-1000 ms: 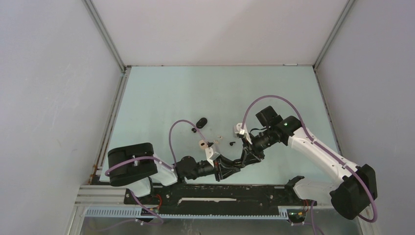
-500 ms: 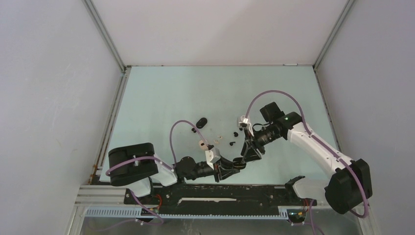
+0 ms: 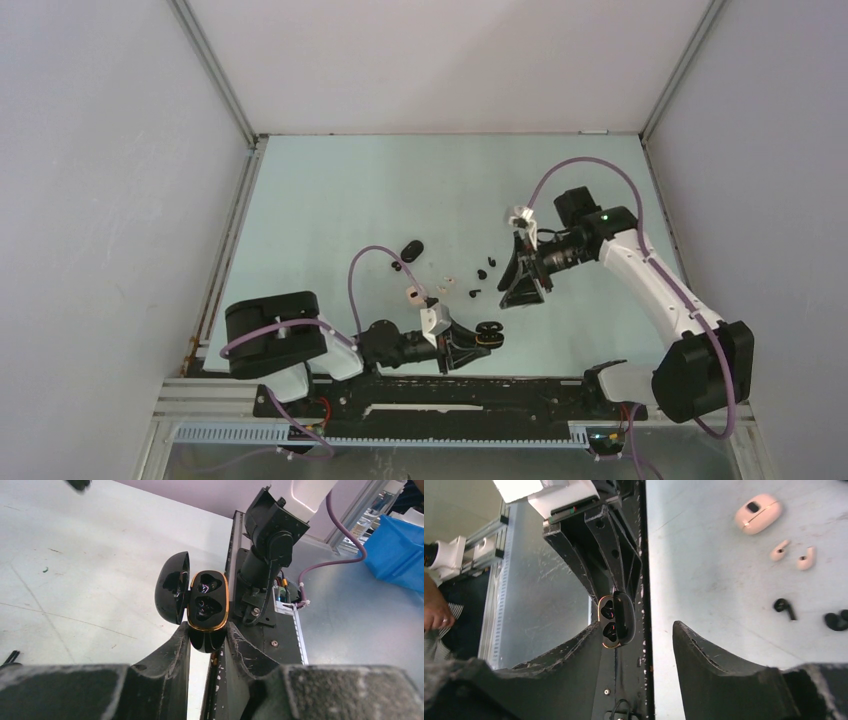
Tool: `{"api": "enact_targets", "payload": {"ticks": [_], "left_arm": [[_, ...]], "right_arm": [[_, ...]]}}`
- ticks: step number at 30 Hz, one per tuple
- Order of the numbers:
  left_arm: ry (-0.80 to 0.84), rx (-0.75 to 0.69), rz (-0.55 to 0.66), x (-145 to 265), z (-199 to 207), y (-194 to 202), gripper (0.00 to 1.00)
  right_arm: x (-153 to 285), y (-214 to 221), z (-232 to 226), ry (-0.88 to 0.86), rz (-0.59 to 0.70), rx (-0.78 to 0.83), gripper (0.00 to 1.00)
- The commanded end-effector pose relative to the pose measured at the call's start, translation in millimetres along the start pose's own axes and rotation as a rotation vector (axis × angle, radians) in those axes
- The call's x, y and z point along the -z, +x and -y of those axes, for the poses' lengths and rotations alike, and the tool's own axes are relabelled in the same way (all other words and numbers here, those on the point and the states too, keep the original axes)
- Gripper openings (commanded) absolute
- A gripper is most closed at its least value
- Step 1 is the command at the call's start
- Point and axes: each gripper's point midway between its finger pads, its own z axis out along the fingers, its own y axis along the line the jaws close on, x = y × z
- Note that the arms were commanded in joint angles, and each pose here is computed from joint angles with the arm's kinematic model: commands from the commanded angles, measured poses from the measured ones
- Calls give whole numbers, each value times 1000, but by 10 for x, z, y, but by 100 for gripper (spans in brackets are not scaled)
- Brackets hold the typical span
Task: Insert the wireless bluetooth earbuds into the charging case
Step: Open the charging case.
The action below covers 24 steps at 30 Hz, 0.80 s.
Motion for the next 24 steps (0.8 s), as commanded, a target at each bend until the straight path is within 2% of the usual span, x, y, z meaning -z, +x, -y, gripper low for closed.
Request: {"api": "enact_targets", "payload": {"ticks": [1,6,10,19,24], "left_arm": [[-5,-1,83,30,-68,-262,0],[-84,-6,109,211,-232,-333,0],[-144,-4,109,324,-327,-303,0],[-202,-7,103,485,-402,-245,0],[-246,-33,89,582,-458,-179,0]], "right_arm": [[211,-233,32,24,73,42,56],[347,-260,792,329,37,-109,40],[373,-157,1271,503,-10,-188,34],[13,117,1763,576,-223,-137,33],[-151,152,1944,560,-297,-59,32]]}}
